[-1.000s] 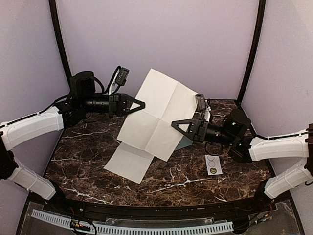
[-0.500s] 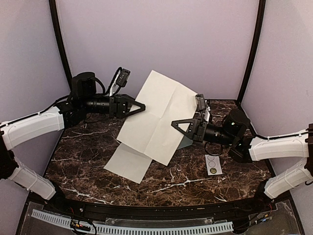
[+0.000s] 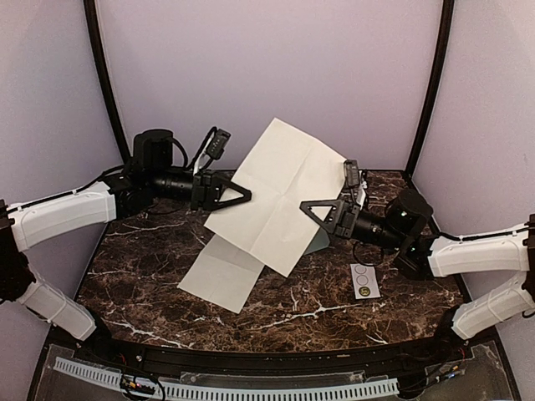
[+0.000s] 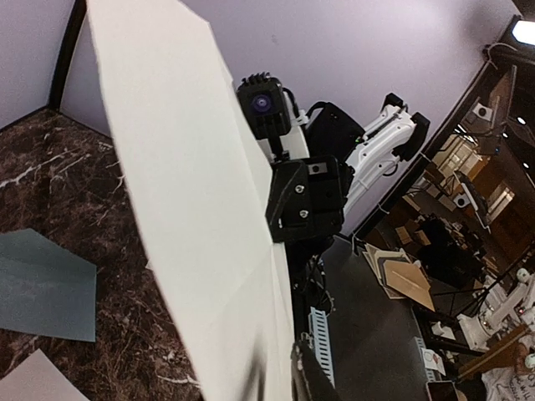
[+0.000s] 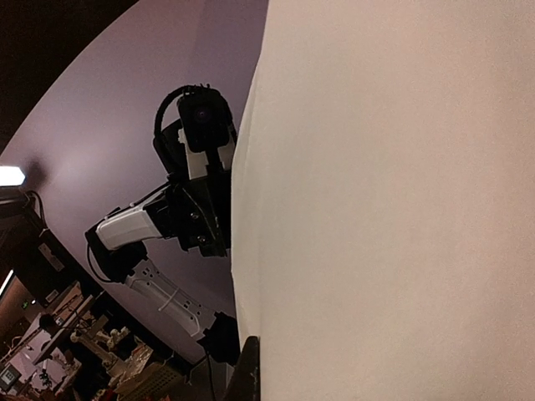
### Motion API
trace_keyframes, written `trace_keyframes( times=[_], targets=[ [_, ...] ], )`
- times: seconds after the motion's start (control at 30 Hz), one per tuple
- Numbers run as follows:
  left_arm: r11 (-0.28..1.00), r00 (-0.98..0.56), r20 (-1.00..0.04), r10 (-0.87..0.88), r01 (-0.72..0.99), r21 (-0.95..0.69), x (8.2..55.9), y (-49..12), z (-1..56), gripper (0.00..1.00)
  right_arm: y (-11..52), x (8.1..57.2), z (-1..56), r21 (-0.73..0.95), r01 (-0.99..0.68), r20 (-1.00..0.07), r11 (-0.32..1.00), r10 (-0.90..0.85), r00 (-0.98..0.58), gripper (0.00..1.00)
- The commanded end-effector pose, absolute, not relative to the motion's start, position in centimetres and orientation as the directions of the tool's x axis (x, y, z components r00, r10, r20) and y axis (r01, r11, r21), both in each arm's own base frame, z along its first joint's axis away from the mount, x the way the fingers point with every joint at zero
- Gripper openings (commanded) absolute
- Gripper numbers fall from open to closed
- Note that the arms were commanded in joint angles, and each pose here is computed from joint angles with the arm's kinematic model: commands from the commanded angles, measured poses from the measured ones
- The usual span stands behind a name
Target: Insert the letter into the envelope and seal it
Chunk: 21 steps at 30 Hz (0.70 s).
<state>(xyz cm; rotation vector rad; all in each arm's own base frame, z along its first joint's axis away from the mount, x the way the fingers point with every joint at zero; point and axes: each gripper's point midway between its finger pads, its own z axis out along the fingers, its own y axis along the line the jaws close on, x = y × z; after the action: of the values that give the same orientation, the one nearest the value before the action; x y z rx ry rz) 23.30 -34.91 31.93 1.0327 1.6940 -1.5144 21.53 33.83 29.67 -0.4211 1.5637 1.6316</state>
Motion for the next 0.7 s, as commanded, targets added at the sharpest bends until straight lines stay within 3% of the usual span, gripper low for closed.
trace_keyframes(
  times=[0.0,0.13,0.43,0.67],
  targets=[
    [0.007,-0.478,-0.862,0.17,0.875,-0.484,22.6,-34.9,31.4,0.05,33.3,22.1,29.9,0.673,-0.733,-0.71,0.1,0.364,-0.603,0.0],
    [0.042,-0.457,-0.873,0.172,0.888,-0.457,22.9,-34.7,31.1,0.0,32.8,22.6,29.2,0.697,-0.71,-0.685,0.095,0.381,-0.621,0.01],
    [0.081,-0.437,-0.878,0.194,0.899,-0.43,23.2,-34.4,30.6,0.0,29.7,24.2,27.8,0.701,-0.68,-0.695,0.213,0.414,-0.587,0.66],
    [0.078,-0.445,-0.869,0.215,0.895,-0.439,23.1,-34.5,29.5,0.0,26.6,25.0,28.4,0.619,-0.668,-0.782,0.413,0.402,-0.476,0.9]
  ],
)
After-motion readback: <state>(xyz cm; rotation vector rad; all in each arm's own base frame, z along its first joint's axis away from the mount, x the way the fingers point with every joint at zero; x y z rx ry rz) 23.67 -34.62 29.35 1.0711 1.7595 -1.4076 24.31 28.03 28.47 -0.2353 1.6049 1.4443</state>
